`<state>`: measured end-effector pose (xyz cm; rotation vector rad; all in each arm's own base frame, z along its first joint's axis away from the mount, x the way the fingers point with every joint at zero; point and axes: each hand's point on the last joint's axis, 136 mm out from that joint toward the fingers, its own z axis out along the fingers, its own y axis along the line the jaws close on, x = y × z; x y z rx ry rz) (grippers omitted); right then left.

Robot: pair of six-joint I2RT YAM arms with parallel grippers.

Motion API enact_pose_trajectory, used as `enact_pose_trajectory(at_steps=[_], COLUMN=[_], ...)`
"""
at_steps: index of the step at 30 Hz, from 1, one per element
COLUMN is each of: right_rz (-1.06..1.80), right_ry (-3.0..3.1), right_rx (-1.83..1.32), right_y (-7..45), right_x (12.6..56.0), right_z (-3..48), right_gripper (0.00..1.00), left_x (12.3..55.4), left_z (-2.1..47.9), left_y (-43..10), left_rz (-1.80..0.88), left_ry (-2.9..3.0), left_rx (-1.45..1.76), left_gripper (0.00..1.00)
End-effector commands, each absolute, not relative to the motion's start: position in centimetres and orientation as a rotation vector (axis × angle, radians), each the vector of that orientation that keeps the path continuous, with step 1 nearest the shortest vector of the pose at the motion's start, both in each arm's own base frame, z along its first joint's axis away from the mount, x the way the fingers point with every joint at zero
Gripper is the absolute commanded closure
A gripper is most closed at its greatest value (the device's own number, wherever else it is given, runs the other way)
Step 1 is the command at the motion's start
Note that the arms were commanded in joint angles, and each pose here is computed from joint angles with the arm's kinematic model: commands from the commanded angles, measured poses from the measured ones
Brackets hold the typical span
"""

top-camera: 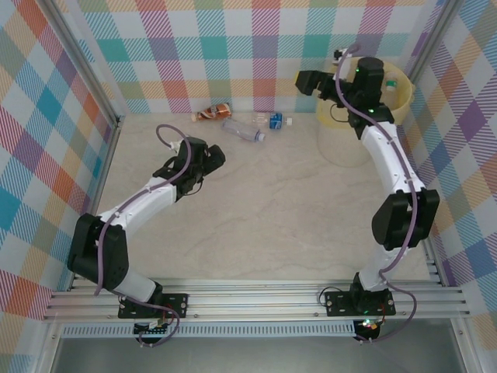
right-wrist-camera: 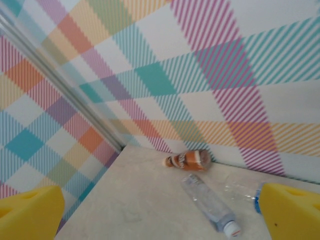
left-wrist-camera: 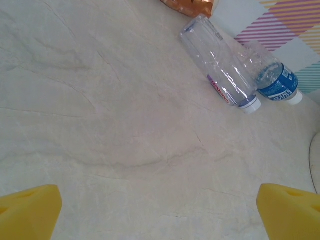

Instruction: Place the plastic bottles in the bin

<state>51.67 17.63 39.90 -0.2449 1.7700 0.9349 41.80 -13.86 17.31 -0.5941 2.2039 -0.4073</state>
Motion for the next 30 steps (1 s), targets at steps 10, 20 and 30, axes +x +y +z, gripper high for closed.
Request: enact_pose_trajectory(at_steps=[10, 20, 30], right_rz=[0.990, 1.022, 1.060], right_ry=[1.991, 2.259, 2.307], right_rx=[-0.313, -0.047, 0.053], right_y=[26.2, 29.0, 31.0], right_x=[55.9, 61.5, 63.5], right_z=[26.6, 15.7, 9.8], right_gripper=[0.00, 0.00, 0.00], left_x=[48.5, 53.0, 58.4], left_z=[16.5, 12.3, 10.5], left_y=[-14.6, -14.8, -17.0], left_rz=[-0.575, -0.715, -0.847], left_ry=[2.169, 2.198, 2.152], left_rx=[-0.653, -0.714, -0.662], left_gripper=[0.00, 0.00, 0.00])
